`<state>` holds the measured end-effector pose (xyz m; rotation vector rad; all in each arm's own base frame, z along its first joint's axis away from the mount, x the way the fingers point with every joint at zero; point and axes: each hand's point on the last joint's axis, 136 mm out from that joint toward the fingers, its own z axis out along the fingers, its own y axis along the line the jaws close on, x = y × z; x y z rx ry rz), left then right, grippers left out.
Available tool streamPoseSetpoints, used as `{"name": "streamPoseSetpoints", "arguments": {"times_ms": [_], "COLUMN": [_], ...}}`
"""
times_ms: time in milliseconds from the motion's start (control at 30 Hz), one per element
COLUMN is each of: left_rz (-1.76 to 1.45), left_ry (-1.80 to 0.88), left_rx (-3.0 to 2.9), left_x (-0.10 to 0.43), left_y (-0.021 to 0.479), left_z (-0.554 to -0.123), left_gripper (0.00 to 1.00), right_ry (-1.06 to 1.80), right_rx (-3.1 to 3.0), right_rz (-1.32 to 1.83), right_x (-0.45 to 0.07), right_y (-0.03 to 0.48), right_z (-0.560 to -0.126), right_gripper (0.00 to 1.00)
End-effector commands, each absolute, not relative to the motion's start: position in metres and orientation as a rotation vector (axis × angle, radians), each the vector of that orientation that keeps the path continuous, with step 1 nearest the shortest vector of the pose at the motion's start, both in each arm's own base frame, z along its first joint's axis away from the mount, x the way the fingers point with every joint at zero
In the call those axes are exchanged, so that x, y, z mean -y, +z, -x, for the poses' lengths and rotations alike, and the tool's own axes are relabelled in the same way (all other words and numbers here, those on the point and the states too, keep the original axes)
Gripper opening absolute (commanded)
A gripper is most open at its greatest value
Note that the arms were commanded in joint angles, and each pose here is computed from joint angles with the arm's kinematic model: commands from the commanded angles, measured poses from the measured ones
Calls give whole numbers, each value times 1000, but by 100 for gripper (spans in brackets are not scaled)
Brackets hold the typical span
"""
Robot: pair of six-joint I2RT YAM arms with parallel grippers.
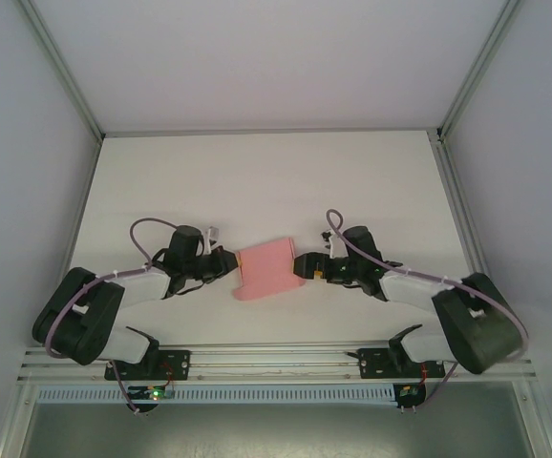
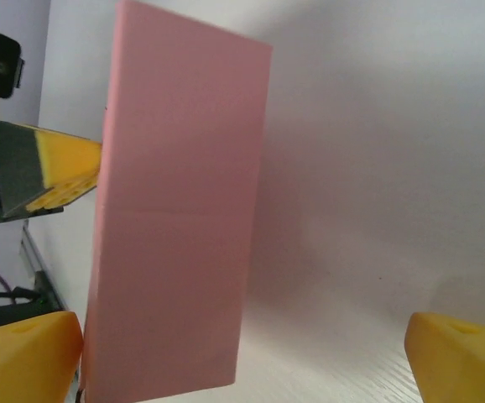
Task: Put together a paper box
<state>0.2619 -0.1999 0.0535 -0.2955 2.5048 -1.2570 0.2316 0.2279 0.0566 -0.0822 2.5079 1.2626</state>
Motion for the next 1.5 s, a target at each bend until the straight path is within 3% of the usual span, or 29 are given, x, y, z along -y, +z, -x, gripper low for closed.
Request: {"name": "streamPoseSetpoints", "arguments": {"times_ms": [0, 300, 533, 600, 633, 700, 733, 933, 1000, 1233, 1467], "left_rz": [326, 345, 301, 244, 194, 80, -12, -453, -644, -1238, -1423], "left_ry": [-1172, -1170, -1107, -1072, -1058, -989, -950, -591, -521, -267, -60], "left_rx": [-2568, -2585, -2556, -2506, -2471, -2383, -2319, -2044, -1976, -1710, -1518], "left_x": [187, 189, 185, 184, 184, 183, 184, 199, 218, 281, 310], "left_y": [38, 29, 37, 54, 66, 97, 118, 194, 206, 210, 202], "left_z": [-252, -256, -265, -274, -279, -291, -297, -309, -302, -290, -298], "left_gripper": [8, 8, 12, 25, 38, 73, 99, 100, 100, 100, 100], "right_ry": [1448, 1634, 1617, 1596, 1581, 1556, 1536, 1523, 1540, 1594, 1715], "right_rx": [-2418, -2304, -2282, -2306, -2330, -2368, -2391, -2390, -2382, -2376, -2387], "right_rz": [127, 274, 227, 182, 146, 116, 72, -187, -325, -758, -939], "right_x": [-247, -284, -275, -270, -267, -264, -261, -243, -230, -189, -186], "right_y": [75, 100, 107, 106, 105, 107, 109, 145, 157, 186, 194], "right_z": [-238, -243, -249, -251, -254, -258, -263, -291, -301, -324, -320], "right_gripper": [98, 79, 43, 40, 40, 38, 36, 35, 39, 36, 32]}}
